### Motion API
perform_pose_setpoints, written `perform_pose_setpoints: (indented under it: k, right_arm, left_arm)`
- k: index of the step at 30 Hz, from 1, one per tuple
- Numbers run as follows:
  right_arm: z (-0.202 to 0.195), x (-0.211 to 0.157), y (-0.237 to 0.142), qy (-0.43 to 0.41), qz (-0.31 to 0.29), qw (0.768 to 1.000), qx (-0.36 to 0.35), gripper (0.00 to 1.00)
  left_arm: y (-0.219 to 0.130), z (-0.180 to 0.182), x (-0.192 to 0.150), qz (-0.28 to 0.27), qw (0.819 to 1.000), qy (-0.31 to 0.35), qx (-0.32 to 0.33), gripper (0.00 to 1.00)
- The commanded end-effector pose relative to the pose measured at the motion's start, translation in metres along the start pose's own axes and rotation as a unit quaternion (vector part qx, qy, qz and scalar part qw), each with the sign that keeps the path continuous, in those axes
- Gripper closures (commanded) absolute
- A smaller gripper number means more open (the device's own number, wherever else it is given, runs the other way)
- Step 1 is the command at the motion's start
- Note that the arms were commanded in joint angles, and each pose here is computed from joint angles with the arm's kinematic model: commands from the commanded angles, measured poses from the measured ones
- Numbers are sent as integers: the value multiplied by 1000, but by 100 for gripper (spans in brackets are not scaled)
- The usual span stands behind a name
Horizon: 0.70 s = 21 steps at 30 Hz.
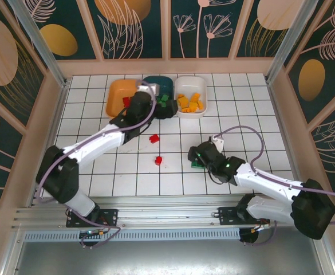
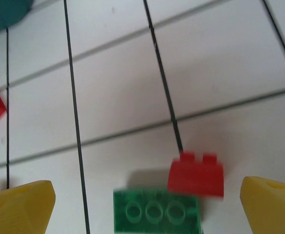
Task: Sort the legos into containers by color
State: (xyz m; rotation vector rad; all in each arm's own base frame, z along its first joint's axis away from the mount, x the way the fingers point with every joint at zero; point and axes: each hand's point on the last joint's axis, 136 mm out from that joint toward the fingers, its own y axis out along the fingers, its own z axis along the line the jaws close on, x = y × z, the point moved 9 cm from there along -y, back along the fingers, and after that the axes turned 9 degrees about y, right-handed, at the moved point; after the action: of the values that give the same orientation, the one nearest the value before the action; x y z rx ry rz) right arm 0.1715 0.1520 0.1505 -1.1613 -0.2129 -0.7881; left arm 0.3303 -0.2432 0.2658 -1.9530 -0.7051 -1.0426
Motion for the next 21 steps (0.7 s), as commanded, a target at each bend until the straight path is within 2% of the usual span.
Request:
perform_pose_setpoints:
  k: [1, 6, 9, 14, 21]
  right_arm:
    - [-13, -19, 1, 31, 12, 998, -52, 1]
    - [-12, -33, 13, 19, 49, 996, -67, 1]
    - [-16, -37, 19, 10, 49, 995, -83, 3]
    - [-4, -34, 28, -28, 49, 996, -72, 9]
    - [1, -39, 41, -60, 59, 992, -99, 9]
  left_arm:
    - [-7, 27, -35, 4, 998, -35, 49, 1]
    - [-25, 42, -66, 29, 996, -46, 68, 1]
    - [-35, 46, -74, 31, 996, -52, 72, 1]
    - [-43, 48, -75, 27, 995, -49, 78, 2]
    - [-50, 48, -69, 21, 995, -42, 84, 1]
